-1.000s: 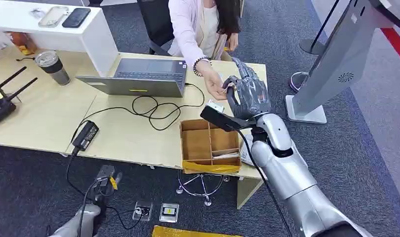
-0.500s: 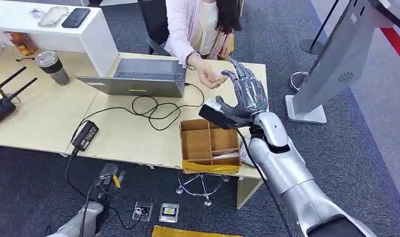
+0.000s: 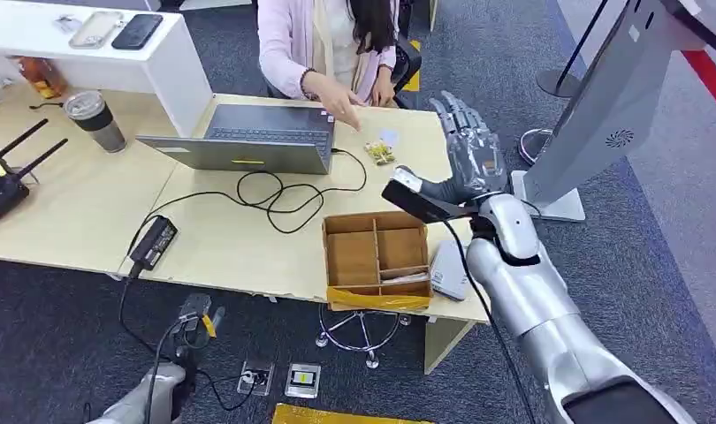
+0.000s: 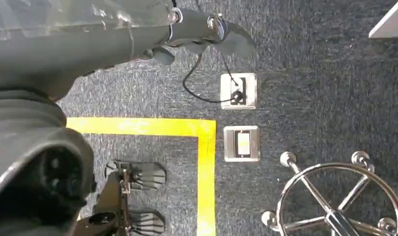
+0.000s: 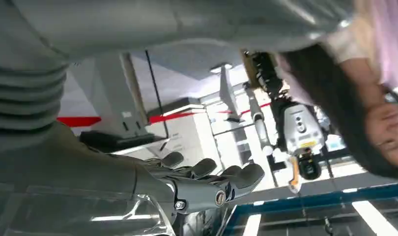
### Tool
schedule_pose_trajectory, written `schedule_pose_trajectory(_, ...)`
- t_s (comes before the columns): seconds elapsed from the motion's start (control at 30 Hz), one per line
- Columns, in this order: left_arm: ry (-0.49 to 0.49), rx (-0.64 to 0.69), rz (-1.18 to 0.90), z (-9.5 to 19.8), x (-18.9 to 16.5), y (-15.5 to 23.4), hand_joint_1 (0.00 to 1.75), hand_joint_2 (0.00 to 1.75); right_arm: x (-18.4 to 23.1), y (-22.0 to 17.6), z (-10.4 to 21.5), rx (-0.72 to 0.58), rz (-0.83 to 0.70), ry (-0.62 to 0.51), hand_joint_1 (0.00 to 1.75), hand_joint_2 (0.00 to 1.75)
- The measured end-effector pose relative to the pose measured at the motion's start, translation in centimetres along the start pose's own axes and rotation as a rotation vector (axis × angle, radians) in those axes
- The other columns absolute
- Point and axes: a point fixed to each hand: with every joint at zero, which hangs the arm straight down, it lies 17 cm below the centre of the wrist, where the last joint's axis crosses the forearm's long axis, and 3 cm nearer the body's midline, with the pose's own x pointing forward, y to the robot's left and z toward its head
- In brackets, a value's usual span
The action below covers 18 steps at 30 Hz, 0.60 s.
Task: Pass the card to the sensor for recognition and then transmit it.
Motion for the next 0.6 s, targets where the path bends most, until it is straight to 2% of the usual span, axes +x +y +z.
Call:
schedule_pose_trajectory(0.1, -0.005, 0.006, 0.009, 0.0, -0.4, 0.3, 0.0, 0.0, -4.4, -0.9, 0.8, -0.015, 0.004, 0.063, 0.0, 0.0)
schedule_pose_trajectory(0.23, -0.005, 0.037, 0.025, 0.1, -1.3, 1.5, 0.0, 0.0, -11.5, -3.0, 2.6, -0.043, 0.121, 0.155, 0.0, 0.0)
schedule_pose_trajectory(0.4, 0.001, 0.076, 0.042, 0.3, -2.9, 3.3, 0.0, 0.0, -20.6, -4.2, 6.6, 0.011, 0.209, 0.332, 0.0, 0.0)
schedule_pose_trajectory(0.5, 0.003, 0.102, 0.076, 0.4, -3.8, 4.6, 0.0, 0.0, -27.6, -5.1, 11.2, 0.065, 0.236, 0.5, 0.0, 0.0)
schedule_pose_trajectory(0.6, 0.008, 0.132, 0.088, 0.7, -5.0, 5.9, 0.0, 0.0, -32.2, -4.6, 16.1, 0.117, 0.233, 0.632, 0.0, 0.0)
